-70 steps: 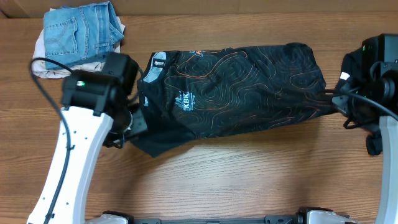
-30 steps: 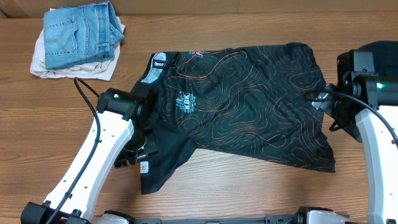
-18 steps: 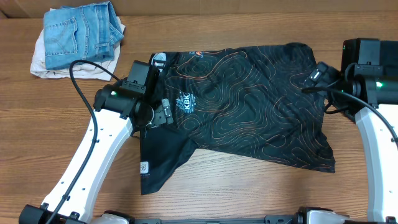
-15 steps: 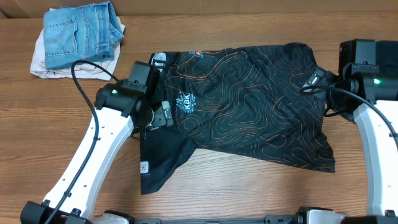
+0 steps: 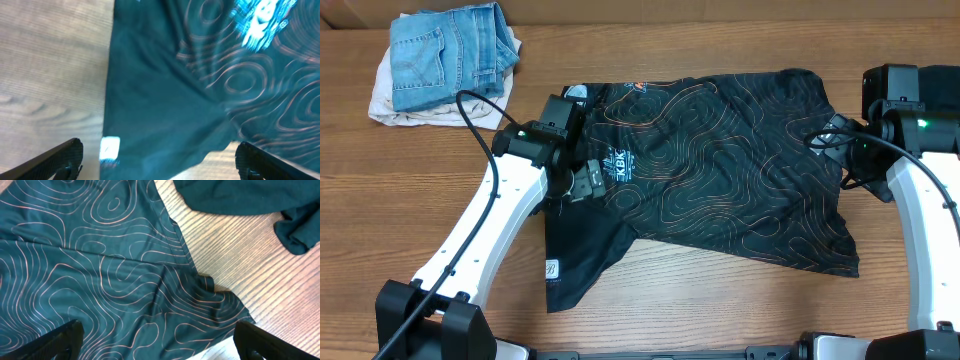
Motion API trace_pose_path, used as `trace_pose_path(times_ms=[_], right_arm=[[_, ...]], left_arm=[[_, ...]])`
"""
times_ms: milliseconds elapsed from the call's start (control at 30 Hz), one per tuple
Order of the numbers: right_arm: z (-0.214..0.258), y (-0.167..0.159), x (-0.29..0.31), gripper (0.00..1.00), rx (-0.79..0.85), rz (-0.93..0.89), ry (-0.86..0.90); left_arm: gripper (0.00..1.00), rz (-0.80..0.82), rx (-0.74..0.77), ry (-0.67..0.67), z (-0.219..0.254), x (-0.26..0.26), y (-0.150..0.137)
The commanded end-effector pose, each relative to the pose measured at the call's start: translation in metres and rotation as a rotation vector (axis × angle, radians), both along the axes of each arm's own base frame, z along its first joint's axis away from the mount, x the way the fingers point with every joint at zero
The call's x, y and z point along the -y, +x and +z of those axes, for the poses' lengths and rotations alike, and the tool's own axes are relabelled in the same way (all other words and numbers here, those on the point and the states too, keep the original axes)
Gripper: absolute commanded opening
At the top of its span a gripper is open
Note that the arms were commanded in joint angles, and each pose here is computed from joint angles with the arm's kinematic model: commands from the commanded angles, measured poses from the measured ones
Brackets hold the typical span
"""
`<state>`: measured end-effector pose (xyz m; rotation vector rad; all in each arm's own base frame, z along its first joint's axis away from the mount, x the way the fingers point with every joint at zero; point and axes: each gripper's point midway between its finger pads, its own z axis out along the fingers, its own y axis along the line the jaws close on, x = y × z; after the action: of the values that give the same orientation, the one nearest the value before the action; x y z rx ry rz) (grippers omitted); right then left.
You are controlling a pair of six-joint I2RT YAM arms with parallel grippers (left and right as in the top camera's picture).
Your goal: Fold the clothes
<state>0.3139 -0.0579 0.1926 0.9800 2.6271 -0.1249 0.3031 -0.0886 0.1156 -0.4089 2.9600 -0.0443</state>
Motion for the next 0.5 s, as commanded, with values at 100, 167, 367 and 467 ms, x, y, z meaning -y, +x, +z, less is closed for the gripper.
trace_pose_path(times_ms=[100, 167, 367, 467], right_arm=[[0.006, 0.01, -0.009, 1.0, 0.049, 0.017, 0.058], [0.006, 0.01, -0.01, 1.0, 0.051, 0.02, 0.065], [-0.002, 0.007, -0.012, 1.0, 0.031, 0.025, 0.074], [-0.012, 0.003, -0.012, 1.0, 0.008, 0.024, 0.076]], left_arm=[[0.94, -0.051, 0.236, -0.047, 0.018, 0.014, 0.057], [0.89, -0.071, 0.317, -0.064, 0.024, 0.02, 0.077], [0.83, -0.135, 0.427, -0.049, -0.001, 0.034, 0.13], [0.82, -0.145, 0.471, -0.05, -0.022, 0.036, 0.156]])
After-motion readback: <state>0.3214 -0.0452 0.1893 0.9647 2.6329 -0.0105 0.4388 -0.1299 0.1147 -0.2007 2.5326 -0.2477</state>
